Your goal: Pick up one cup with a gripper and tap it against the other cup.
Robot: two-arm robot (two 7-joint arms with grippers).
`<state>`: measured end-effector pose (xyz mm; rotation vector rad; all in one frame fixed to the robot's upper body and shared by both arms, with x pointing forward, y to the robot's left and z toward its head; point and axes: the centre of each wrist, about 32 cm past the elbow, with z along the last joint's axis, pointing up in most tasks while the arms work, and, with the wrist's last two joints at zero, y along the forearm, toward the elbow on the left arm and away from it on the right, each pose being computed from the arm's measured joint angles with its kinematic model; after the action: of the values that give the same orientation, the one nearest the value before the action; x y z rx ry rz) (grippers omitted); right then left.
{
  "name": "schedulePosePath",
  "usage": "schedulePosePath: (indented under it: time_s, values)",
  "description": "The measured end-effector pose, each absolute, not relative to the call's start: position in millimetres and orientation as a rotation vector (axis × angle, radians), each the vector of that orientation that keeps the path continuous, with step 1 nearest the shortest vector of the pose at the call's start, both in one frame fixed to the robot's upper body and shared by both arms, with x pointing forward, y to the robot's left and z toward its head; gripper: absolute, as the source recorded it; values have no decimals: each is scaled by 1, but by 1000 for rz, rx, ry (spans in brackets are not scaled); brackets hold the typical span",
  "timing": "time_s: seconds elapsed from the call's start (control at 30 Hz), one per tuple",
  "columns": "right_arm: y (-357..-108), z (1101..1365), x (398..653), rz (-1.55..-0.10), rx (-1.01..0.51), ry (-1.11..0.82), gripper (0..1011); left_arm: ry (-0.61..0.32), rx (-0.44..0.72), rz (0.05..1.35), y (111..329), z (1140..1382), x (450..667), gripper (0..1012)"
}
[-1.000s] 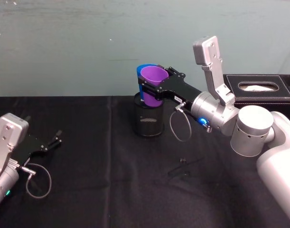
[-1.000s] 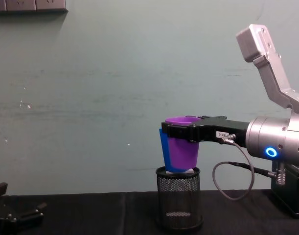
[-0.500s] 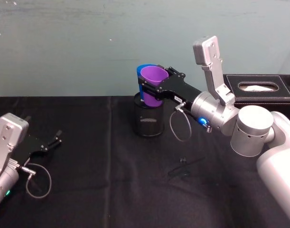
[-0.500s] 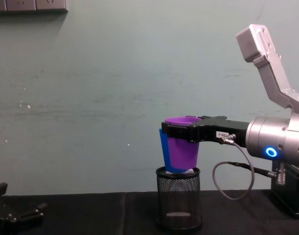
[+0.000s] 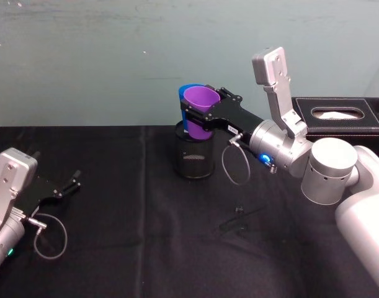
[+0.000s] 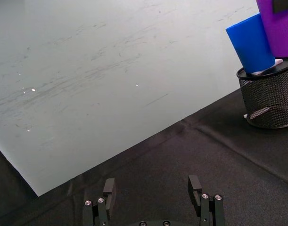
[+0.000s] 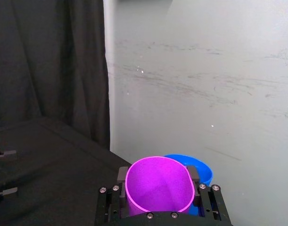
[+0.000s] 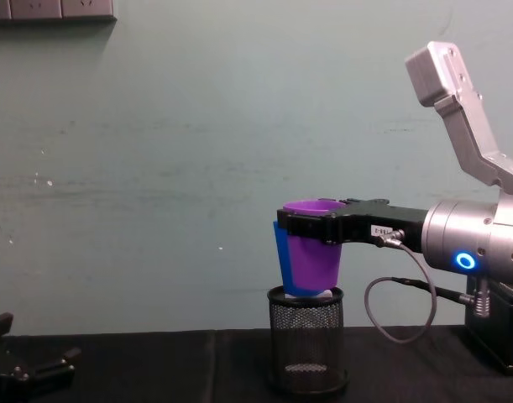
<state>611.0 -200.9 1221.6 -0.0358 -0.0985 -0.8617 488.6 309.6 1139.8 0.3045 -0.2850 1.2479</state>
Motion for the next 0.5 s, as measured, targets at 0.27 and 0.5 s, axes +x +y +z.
schedulePosePath:
  time_s: [0.27, 0.5]
  values:
    - [-201, 1222, 611, -862, -36, -98, 752, -285, 304, 1248, 310, 1140, 489, 1000]
    - [-201, 1222, 611, -862, -36, -98, 752, -285, 305, 1248, 310, 1140, 489, 1000]
